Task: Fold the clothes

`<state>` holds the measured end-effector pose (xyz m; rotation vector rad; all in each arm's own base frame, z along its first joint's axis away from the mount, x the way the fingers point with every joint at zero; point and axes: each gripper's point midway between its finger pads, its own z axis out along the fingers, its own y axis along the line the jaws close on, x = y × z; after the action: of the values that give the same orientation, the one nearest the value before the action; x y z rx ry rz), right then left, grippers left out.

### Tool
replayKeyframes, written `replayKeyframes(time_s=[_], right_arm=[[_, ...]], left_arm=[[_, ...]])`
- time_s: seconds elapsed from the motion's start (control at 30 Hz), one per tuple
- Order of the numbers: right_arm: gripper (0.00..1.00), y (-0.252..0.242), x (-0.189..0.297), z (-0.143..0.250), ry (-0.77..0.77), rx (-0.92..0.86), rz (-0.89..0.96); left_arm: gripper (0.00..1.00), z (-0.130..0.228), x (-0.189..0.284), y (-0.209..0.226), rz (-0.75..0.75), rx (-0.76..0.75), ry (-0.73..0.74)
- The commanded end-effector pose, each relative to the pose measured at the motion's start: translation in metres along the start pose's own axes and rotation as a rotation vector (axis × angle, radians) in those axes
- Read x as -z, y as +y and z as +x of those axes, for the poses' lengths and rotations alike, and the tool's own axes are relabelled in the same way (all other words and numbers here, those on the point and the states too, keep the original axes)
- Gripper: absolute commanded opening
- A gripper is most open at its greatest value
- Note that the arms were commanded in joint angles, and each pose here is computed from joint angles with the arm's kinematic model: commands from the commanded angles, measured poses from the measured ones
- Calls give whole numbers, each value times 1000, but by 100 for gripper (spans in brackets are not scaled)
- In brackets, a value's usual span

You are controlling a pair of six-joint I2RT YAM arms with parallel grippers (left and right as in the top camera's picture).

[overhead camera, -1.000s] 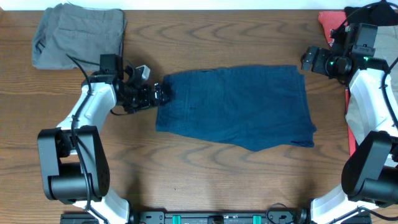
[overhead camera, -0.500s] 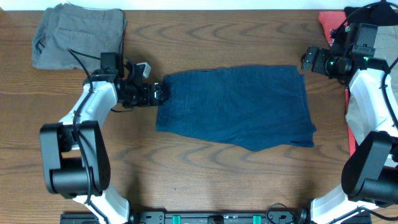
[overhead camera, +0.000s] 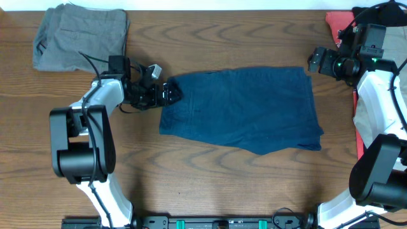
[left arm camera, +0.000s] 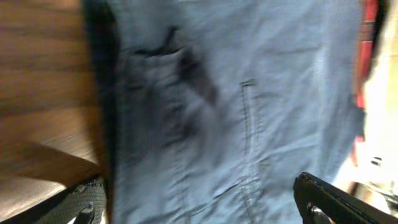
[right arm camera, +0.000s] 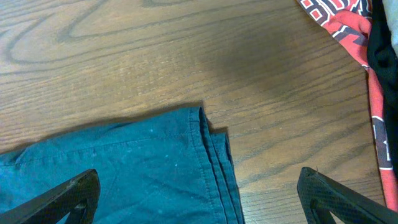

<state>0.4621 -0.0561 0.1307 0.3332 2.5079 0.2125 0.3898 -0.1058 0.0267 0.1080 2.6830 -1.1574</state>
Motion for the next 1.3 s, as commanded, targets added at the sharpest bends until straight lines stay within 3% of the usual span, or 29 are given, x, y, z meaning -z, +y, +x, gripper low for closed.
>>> replayKeyframes(time_s=[0.0,0.23,0.37,0.43,0.47,0.53,0.83,0.9,0.93,1.07,1.1,1.27], right_arm=[[99,0,12,-12,-38,-7,0],[99,0,12,-12,-38,-7,0],[99,0,12,-12,-38,-6,0],[99,0,12,-12,-38,-7,0],[99,0,12,-12,-38,-7,0],[99,0,12,-12,-38,-7,0],[99,0,12,-12,-38,-6,0],[99,0,12,-12,-38,-7,0],[99,0,12,-12,-38,-7,0],[99,0,12,-12,-38,-6,0],[99,0,12,-12,-38,-7,0],[99,0,12,-12,-38,-7,0]], left_arm=[[98,41,-32,30,7,135,124],[100,46,-37,37,5,166,138],[59,46,-37,36,5,167,139],[55,47,-37,36,5,170,141],[64,47,-37,36,5,170,141],[97,47,-37,36,5,170,141],[99,49,-37,36,6,178,148],[76,50,-37,36,6,183,154],[58,51,-37,36,6,185,155],[13,51,-37,35,6,187,156],[6,51,-37,35,6,187,157],[6,54,-34,37,-8,220,167]])
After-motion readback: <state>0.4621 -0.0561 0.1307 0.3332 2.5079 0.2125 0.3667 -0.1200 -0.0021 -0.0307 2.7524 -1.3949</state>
